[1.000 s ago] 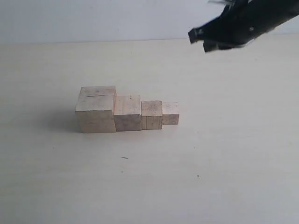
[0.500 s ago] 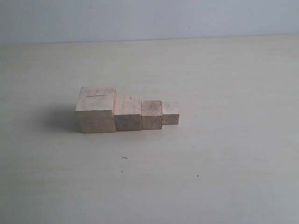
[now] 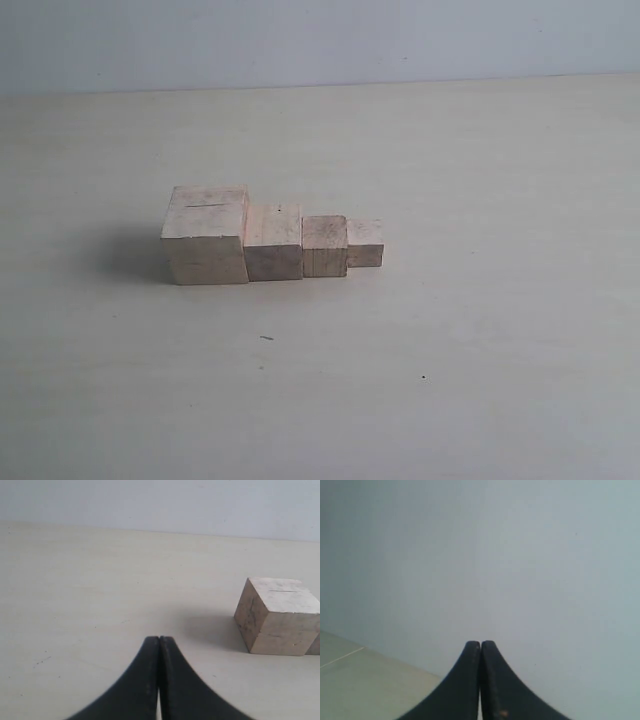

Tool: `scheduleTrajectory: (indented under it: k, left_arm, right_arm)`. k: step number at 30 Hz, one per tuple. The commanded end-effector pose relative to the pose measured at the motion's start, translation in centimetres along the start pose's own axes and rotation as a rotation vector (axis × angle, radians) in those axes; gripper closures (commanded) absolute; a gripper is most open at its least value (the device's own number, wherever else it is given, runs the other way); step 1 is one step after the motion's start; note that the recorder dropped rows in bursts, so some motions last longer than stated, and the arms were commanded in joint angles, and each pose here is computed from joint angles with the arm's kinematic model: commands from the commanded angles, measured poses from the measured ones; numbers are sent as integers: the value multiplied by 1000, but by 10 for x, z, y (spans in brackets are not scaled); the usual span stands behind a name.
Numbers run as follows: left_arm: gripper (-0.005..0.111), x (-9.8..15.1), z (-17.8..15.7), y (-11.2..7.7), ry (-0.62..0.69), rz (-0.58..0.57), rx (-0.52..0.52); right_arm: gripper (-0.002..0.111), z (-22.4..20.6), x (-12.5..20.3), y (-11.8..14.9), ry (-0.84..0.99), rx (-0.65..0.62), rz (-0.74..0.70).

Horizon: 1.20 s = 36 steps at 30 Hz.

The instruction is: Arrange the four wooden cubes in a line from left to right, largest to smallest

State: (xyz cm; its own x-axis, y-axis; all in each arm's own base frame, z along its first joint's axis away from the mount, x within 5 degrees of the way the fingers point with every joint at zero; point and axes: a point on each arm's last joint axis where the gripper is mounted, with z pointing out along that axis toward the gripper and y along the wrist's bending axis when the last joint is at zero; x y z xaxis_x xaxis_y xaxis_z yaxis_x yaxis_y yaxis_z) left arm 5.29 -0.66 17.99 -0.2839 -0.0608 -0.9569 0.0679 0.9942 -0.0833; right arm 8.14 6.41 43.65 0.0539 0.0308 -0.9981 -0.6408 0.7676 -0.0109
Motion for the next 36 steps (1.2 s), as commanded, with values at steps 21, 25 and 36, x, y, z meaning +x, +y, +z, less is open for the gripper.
scheduleTrajectory:
  k: [21, 25, 36]
  left_arm:
    - [107, -1, 0, 0, -12, -2, 8]
    - [107, -1, 0, 0, -12, -2, 8]
    - [107, -1, 0, 0, -12, -2, 8]
  right_arm:
    - [108, -35, 71, -27, 15, 425, 35]
    - [108, -38, 106, -35, 53, 517, 60]
    - [108, -53, 159, -31, 80, 573, 71]
